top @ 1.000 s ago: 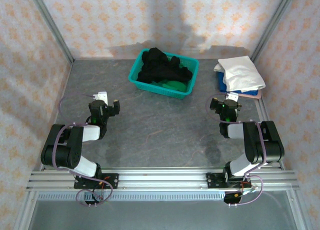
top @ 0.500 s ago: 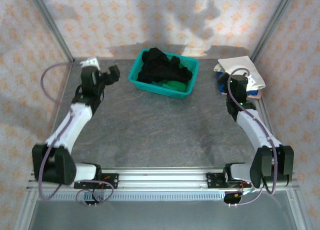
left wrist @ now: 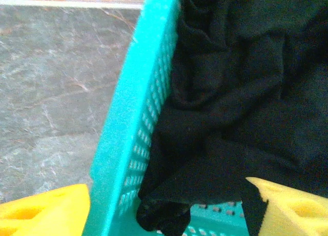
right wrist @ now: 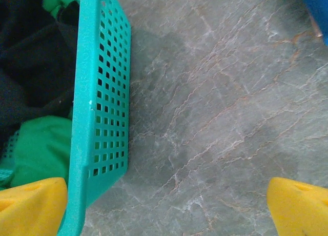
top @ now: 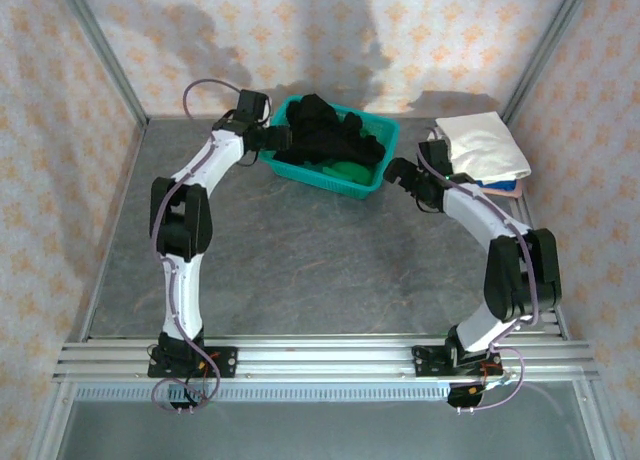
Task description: Fold and stack the t-shirts
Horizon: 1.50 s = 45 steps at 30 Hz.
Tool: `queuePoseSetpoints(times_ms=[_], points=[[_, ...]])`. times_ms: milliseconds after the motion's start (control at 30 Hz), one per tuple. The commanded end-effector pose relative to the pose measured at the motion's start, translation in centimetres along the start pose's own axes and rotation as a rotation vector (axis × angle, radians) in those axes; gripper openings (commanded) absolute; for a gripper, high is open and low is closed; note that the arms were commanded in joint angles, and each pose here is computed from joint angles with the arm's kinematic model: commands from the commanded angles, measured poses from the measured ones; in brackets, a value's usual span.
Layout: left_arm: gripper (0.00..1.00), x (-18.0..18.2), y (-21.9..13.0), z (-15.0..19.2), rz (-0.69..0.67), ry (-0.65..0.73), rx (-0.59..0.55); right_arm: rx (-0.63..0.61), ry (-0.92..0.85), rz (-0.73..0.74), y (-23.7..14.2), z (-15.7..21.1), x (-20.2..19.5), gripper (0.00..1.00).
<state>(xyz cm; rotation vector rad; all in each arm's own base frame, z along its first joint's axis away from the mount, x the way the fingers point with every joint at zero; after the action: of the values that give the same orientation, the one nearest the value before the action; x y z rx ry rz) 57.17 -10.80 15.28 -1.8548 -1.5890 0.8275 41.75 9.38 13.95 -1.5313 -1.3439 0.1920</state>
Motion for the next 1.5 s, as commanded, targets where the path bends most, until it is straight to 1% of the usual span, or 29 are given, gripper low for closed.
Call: queuePoseSetpoints(times_ms=[0,67,100,167,233,267,333,367,400,500,533,600,667,700,733,800,833,867,900,933,967,1000,1067,1133,1167,1233,1367,1433,1467], points=[[0.68,1.4,0.3,2.6,-0.07,0.024,0.143,0.106,-0.045,-0.033,0.0,1.7,0.8,0.99],[0.58,1.9,0.6,3.0,-0.098,0.017,0.166,0.132,-0.045,-0.051,-0.4,2.3,1.3,0.99],[0.55,2.1,0.6,3.1,-0.11,0.014,0.17,0.122,-0.047,-0.03,-0.6,2.4,1.1,0.99],[0.53,2.4,0.6,3.4,-0.124,0.011,0.179,0.107,-0.092,-0.002,-1.1,2.8,1.5,0.99],[0.52,3.1,0.7,3.8,-0.147,0.002,0.199,0.134,-0.116,-0.08,-1.0,3.4,2.7,0.99],[0.47,3.4,0.6,4.0,-0.159,-0.008,0.213,0.144,-0.118,-0.109,-0.9,3.5,3.3,0.99],[0.37,4.4,0.4,4.5,-0.183,-0.036,0.235,0.155,-0.118,-0.12,-0.3,3.6,3.6,0.99],[0.3,4.8,0.2,4.7,-0.187,-0.047,0.244,0.159,-0.115,-0.108,0.2,3.5,3.6,0.99],[0.27,5.4,0.1,4.9,-0.192,-0.061,0.252,0.159,-0.115,-0.09,0.7,3.3,3.5,0.99],[0.26,6.6,-0.8,5.7,-0.196,-0.085,0.276,0.171,-0.113,-0.049,2.4,3.1,3.4,0.99],[0.26,7.0,-1.3,6.0,-0.204,-0.09,0.281,0.177,-0.106,-0.057,2.9,3.0,3.6,0.97],[0.27,7.5,-2.4,6.3,-0.21,-0.094,0.281,0.191,-0.082,-0.092,3.7,3.1,4.4,0.91],[0.27,7.4,-3.8,6.4,-0.204,-0.078,0.271,0.2,-0.053,-0.135,4.4,3.1,5.3,0.78],[0.27,7.3,-4.6,6.2,-0.201,-0.068,0.258,0.201,-0.046,-0.141,4.6,3.1,5.5,0.74],[0.3,7.1,-5.6,6.0,-0.195,-0.053,0.239,0.208,-0.049,-0.149,4.9,3.2,5.9,0.69],[0.37,6.6,-7.8,5.4,-0.189,-0.017,0.201,0.224,-0.055,-0.155,5.3,3.5,6.4,0.59],[0.41,6.6,-9.1,5.1,-0.199,-0.009,0.176,0.232,-0.062,-0.164,5.4,3.8,6.9,0.54],[0.43,6.5,-10.8,4.7,-0.198,0.0,0.145,0.236,-0.071,-0.174,5.5,4.2,7.5,0.49],[0.45,6.2,-11.9,4.6,-0.189,0.008,0.125,0.239,-0.08,-0.178,5.6,4.5,7.9,0.42],[0.49,5.9,-13.0,4.6,-0.176,0.019,0.099,0.244,-0.093,-0.179,5.7,4.9,8.5,0.36],[0.52,5.4,-13.9,4.7,-0.154,0.035,0.074,0.25,-0.106,-0.184,5.8,5.3,9.1,0.33],[0.57,4.3,-14.9,4.7,-0.117,0.069,0.042,0.258,-0.123,-0.187,5.9,5.7,9.7,0.27],[0.64,1.7,-16.4,5.2,-0.043,0.194,-0.018,0.278,-0.155,-0.183,6.5,6.4,10.7,0.2],[0.74,-1.2,-17.4,6.0,0.009,0.405,-0.09,0.298,-0.187,-0.174,7.0,7.0,11.5,0.12],[0.78,-2.1,-17.6,6.6,0.016,0.488,-0.104,0.303,-0.201,-0.167,7.3,7.2,11.7,0.09],[0.81,-2.6,-17.7,7.3,0.01,0.586,-0.109,0.328,-0.234,-0.158,7.4,7.5,12.0,0.0],[0.81,-4.0,-17.6,8.9,0.111,0.742,-0.041,0.394,-0.319,-0.178,6.9,7.9,12.8,0.0],[0.81,-5.2,-16.9,10.1,0.165,0.836,-0.002,0.432,-0.366,-0.158,7.0,7.9,13.1,0.0],[0.79,-5.7,-16.5,10.7,0.175,0.867,0.022,0.442,-0.383,-0.146,7.1,7.8,13.2,0.0]])
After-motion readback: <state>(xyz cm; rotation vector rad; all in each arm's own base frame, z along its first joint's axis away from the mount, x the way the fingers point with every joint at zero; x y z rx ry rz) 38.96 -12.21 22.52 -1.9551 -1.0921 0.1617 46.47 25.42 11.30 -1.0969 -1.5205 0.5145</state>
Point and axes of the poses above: each hand's point on the last joint's axis, 136 mm out from that joint toward the fingers, its own y axis out along the fingers, its own x axis along the line the jaws close on, z = x × y, the point moved 1 cm from there along -y, back along the fingers, and after that the axes turned 7 degrees about y, right-handed, at the moved point
